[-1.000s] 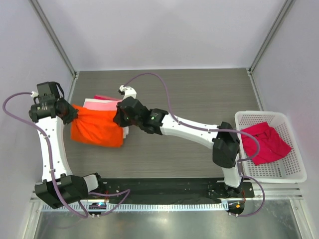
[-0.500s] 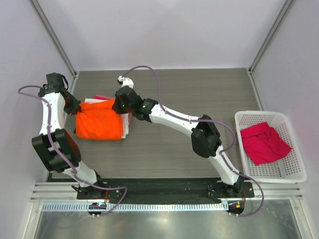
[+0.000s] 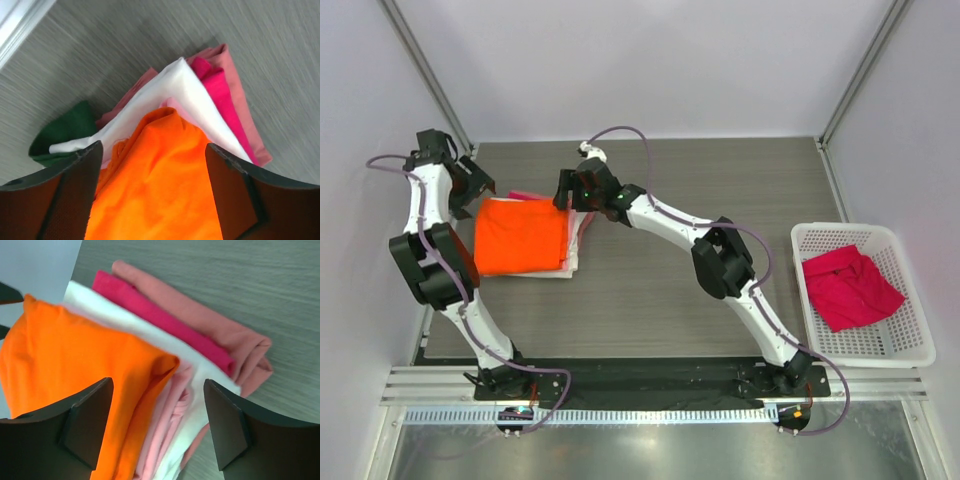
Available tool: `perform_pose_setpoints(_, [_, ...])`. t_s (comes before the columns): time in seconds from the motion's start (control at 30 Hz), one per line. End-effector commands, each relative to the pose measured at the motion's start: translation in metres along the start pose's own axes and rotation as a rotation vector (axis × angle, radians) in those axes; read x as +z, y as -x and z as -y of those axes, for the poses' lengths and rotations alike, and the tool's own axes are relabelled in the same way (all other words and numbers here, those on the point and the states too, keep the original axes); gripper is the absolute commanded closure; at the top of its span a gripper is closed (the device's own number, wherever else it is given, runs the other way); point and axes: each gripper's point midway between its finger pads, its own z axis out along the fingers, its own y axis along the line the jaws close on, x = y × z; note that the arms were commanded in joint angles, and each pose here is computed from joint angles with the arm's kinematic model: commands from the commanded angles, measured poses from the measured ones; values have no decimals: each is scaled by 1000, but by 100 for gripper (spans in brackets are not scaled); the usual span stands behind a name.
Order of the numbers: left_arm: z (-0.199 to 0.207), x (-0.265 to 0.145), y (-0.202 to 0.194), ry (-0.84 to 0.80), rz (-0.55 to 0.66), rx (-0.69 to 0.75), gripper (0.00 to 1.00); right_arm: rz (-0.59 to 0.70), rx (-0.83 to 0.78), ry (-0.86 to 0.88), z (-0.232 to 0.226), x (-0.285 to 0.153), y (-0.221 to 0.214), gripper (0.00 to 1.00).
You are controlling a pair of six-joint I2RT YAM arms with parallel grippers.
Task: Fold and stack the t-shirts
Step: Neatly place the folded tshirt to the corner
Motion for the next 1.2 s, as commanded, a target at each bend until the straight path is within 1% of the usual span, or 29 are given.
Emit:
perform_pose_setpoints(0.0, [15,-49,32,-33,155,33,12,92,-23,43,-18,-20,39,20])
perform_pose_setpoints(0.03, [13,-60,36,-18,190,36,5,113,-31,56,-26,-31,50,20])
perform_pose_setpoints(0.07, [16,-72,36,-26,215,40,4,107,-42,51,-24,-35,49,20])
perform_pose_setpoints(0.1, [25,-95,39,-62,272,53,4,110,-49,51,-25,-41,52,20])
perform_pose_setpoints(0.2, [44,-125,30,-131,325,95,2,120,-79,53,-28,-68,61,20])
perform_pose_setpoints(0.23, [51,-143,25,-167,345,106,2,144,-82,63,-34,-86,74,20])
perform_pose_setpoints(0.27, [66,-149,10,-218,321,140,2,125,-91,40,-23,-91,65,20])
perform_pose_setpoints(0.33, [82,-164,-10,-291,309,177,2,141,-106,3,-9,-108,70,20])
perform_pose_setpoints(0.37, [97,-170,-28,-331,291,212,2,154,-110,-7,-3,-128,72,20])
perform_pose_setpoints(0.4, [103,-166,-42,-351,271,229,2,162,-117,-21,4,-136,73,20])
perform_pose_setpoints(0.43, [110,-176,-52,-392,275,222,2,182,-114,-40,15,-148,80,20])
perform_pose_setpoints(0.47, [121,-177,-71,-438,242,241,2,191,-113,-56,26,-166,78,20])
perform_pose_setpoints(0.53, [137,-171,-103,-508,206,252,2,213,-106,-94,45,-188,80,20])
perform_pose_setpoints(0.57, [149,-180,-123,-557,200,285,0,192,-94,-158,79,-192,67,20])
perform_pose_setpoints(0.6, [158,-183,-127,-576,240,290,0,241,-84,-158,80,-218,79,20])
perform_pose_setpoints(0.63, [157,-172,-146,-567,218,309,0,257,-79,-180,93,-227,79,20])
perform_pose_setpoints(0.67, [170,-176,-172,-607,196,355,1,245,-67,-256,127,-236,62,20])
perform_pose_setpoints(0.7, [176,-173,-177,-603,229,363,1,295,-54,-271,135,-257,70,20])
perform_pose_setpoints(0.73, [177,-166,-190,-592,218,385,1,311,-47,-294,147,-267,66,20])
perform_pose_setpoints(0.77, [184,-165,-211,-601,199,427,0,292,-40,-345,172,-271,43,20])
perform_pose_setpoints(0.8, [188,-156,-221,-590,197,454,0,318,-27,-408,193,-282,41,19])
perform_pose_setpoints(0.83, [190,-150,-226,-571,207,471,1,384,-21,-416,196,-301,48,16])
perform_pose_setpoints(0.87, [190,-142,-243,-562,193,509,0,367,-19,-469,216,-307,26,8])
perform_pose_setpoints(0.9, [194,-137,-248,-566,204,526,1,396,-21,-513,227,-318,22,3])
perform_pose_setpoints(0.93, [193,-133,-252,-560,216,533,0,448,-19,-509,225,-333,24,0])
perform_pose_setpoints(0.97, [189,-122,-260,-550,240,541,0,443,-32,-528,238,-337,6,0])
perform_pose_setpoints(1.03, [184,-119,-265,-587,275,547,0,503,-32,-518,238,-353,6,0])
perform_pose_setpoints(1.1, [182,-109,-275,-661,314,549,0,504,-32,-557,250,-359,-8,0])
perform_pose_setpoints(1.17, [184,-101,-273,-673,362,574,0,531,-19,-593,260,-368,-15,0])
